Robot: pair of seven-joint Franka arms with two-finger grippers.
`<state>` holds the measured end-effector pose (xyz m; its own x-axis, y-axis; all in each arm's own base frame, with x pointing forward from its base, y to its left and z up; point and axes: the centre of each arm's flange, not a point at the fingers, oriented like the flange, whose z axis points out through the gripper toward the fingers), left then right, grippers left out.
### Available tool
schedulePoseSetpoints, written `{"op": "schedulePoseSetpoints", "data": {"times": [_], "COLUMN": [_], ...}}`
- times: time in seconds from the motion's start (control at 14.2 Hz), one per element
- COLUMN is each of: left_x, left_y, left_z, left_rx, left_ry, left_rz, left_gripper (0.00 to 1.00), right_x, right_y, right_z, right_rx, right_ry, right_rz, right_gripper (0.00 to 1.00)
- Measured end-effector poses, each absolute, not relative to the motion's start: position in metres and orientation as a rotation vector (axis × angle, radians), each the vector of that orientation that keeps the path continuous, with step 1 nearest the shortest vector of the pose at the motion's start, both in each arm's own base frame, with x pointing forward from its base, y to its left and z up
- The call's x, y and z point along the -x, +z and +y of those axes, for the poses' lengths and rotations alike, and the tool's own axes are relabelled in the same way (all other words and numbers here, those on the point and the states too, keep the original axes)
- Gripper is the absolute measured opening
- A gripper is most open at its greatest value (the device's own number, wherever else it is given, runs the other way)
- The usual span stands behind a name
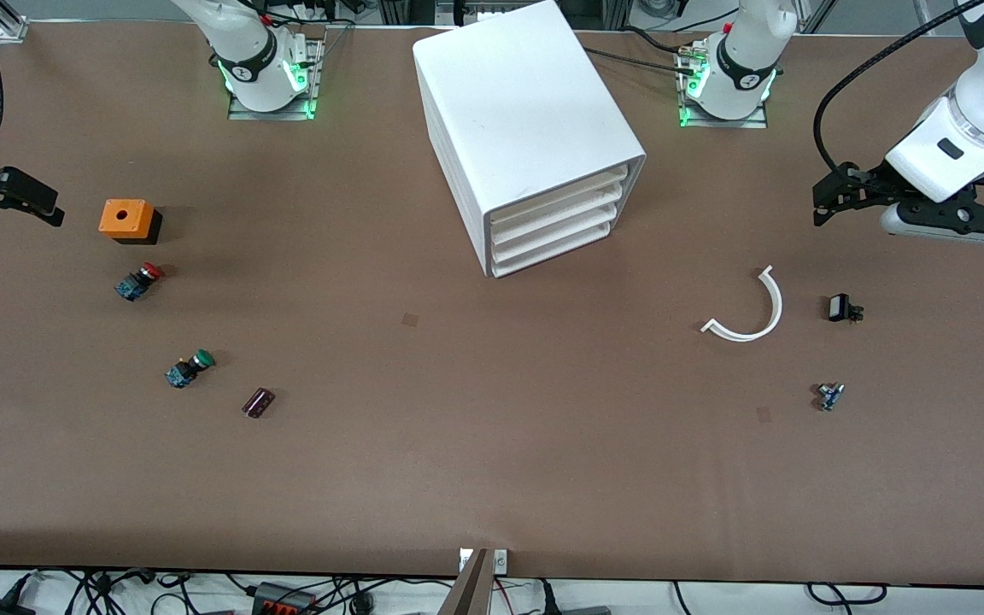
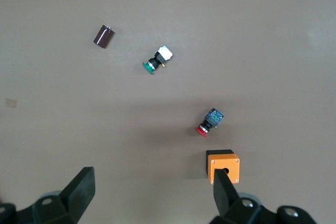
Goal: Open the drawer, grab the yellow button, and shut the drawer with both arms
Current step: 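Move the left gripper to the drawer handle while the right gripper advances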
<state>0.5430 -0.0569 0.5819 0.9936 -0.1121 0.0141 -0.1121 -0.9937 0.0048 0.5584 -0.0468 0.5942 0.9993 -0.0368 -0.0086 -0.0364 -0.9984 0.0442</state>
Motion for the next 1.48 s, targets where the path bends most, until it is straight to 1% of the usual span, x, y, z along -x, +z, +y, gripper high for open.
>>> {"op": "schedulePoseSetpoints", "data": {"times": [0.7,0.98,1.26,1.48], "left_x": [-0.542,-0.529,-0.514,-0.52], "left_y": [0.581,0.564,0.533,0.5], "left_z": [-0.057,-0.068,-0.11,-0.137], "left_rx": [-3.131,-3.063,-2.95,-2.759], "left_ry": [0.012,-0.22,-0.502,-0.621], "left_rz": [-0.176,-0.185,-0.28,-0.32], "left_gripper": [1.0,1.0,1.0,1.0], "right_x": [-0.561,-0.573,-0.585,-0.594], "right_y": [0.585,0.563,0.54,0.536], "right_z": [-0.034,0.023,0.079,0.126], "right_rx": [-3.103,-3.109,-3.199,-3.203], "right_ry": [-0.042,-0.083,-0.083,-0.054], "right_rz": [-0.022,0.127,0.23,0.344], "right_gripper": [1.0,1.0,1.0,1.0]}}
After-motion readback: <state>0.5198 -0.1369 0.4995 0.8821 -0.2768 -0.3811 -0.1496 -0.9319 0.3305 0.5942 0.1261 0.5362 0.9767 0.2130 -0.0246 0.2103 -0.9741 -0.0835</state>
